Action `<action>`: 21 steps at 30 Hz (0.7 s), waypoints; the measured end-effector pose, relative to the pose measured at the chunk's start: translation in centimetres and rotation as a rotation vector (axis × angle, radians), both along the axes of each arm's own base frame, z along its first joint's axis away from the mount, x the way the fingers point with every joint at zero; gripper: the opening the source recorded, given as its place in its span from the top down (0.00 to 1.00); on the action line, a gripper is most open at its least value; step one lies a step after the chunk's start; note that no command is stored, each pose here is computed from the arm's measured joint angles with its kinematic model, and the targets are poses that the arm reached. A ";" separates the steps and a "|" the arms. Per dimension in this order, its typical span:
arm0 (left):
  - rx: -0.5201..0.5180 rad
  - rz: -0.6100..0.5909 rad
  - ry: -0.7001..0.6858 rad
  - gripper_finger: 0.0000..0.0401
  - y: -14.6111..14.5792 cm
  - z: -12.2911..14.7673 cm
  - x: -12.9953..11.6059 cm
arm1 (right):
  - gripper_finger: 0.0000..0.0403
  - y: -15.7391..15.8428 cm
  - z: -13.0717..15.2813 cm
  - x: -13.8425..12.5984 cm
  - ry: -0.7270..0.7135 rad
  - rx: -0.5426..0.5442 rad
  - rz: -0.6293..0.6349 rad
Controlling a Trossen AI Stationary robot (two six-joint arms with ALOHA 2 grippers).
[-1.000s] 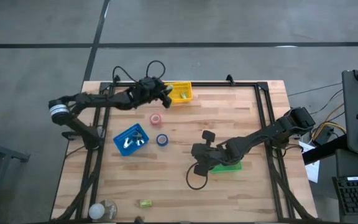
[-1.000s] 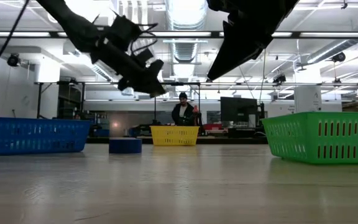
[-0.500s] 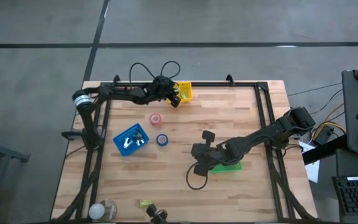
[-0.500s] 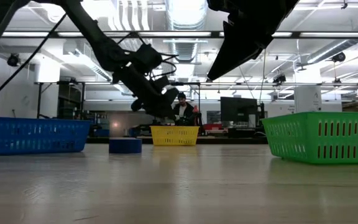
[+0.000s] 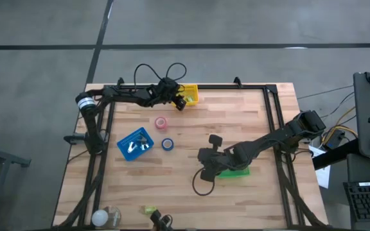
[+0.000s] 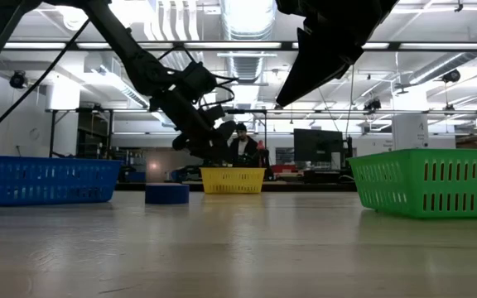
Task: Pick and place Stapler, Stapler remover, tape
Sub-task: Put the green staple into the yellow bin
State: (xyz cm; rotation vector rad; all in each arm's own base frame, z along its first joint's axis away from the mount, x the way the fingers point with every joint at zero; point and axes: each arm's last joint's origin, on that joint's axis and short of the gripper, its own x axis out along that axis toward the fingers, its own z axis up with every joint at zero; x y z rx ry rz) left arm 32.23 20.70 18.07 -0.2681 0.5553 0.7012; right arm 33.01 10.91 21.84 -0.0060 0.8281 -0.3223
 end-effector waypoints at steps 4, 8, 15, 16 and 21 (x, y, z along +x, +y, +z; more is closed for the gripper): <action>0.014 -0.009 -0.008 0.44 -0.2 0.9 -0.2 | 0.98 0.0 0.0 0.0 -0.001 0.000 -0.001; 0.004 -0.056 0.013 0.42 -1.3 2.8 -1.1 | 0.98 0.0 0.0 0.0 0.000 -0.004 0.003; -0.004 -0.287 0.018 0.43 -8.1 6.7 -2.8 | 0.98 0.0 -0.3 -0.1 0.011 -0.012 0.010; 0.002 -0.312 0.013 0.43 -9.3 7.2 -3.2 | 0.98 -0.1 -0.3 -0.1 0.013 -0.014 0.010; -0.001 -0.470 -0.033 0.43 -15.8 8.9 -6.1 | 0.98 -0.1 -0.4 -0.2 0.013 -0.014 0.010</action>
